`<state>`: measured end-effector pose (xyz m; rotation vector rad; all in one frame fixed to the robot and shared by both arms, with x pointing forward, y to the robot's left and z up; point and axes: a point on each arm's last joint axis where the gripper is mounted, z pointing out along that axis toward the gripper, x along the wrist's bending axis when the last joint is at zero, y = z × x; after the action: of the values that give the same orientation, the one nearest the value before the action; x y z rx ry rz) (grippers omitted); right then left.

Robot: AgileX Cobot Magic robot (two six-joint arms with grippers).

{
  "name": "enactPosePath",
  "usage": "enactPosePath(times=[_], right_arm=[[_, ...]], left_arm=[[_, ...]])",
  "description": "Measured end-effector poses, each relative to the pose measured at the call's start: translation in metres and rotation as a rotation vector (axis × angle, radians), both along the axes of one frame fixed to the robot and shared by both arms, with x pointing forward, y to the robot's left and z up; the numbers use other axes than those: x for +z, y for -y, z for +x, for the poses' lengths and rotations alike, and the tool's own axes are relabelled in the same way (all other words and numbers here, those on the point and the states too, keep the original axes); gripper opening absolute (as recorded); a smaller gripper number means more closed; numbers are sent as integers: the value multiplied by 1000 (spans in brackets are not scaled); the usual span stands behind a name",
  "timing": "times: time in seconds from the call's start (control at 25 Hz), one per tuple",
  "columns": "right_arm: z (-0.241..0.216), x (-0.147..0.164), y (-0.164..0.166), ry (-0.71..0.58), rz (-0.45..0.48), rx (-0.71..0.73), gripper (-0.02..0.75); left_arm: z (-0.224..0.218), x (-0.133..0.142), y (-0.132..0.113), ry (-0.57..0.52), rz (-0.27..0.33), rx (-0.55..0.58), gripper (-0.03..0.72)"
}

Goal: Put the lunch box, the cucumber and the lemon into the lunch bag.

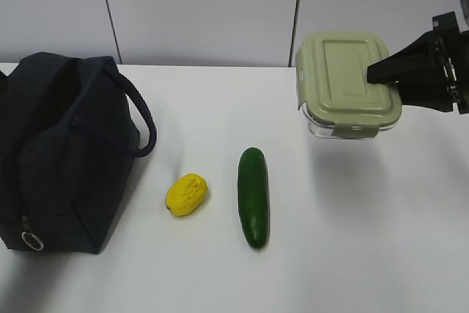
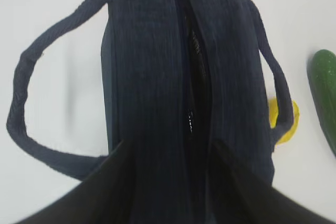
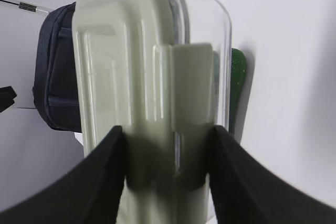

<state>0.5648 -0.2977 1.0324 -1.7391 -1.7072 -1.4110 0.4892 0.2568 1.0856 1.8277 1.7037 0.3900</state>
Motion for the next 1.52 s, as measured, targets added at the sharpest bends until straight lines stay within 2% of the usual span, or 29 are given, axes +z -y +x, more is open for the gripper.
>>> enactPosePath(times=[0.28,0.64,0.76,1.12,1.24,1.4,1.52], right_arm=[[-1,7,-22,15,28,49,351],[-4,11,-63,16,105,133,351],[-6,12,-71,16,115,151,351],[-7,17,-90,19,178,172,351],[-9,19,-98,19,197,187,351],[-11,21,-109,22,220,208,351],[-12,23,-115,29,246,214,351]], left_arm=[[30,0,2,-29,33,-10,314],[44,-23,-12,-161,78,14,326],[46,-27,-13,-181,79,16,328],[57,-50,-8,-264,25,7,322],[58,-51,-6,-266,9,-1,244],[56,-50,-2,-280,-23,-54,52],[54,-49,5,-281,-83,-98,11]])
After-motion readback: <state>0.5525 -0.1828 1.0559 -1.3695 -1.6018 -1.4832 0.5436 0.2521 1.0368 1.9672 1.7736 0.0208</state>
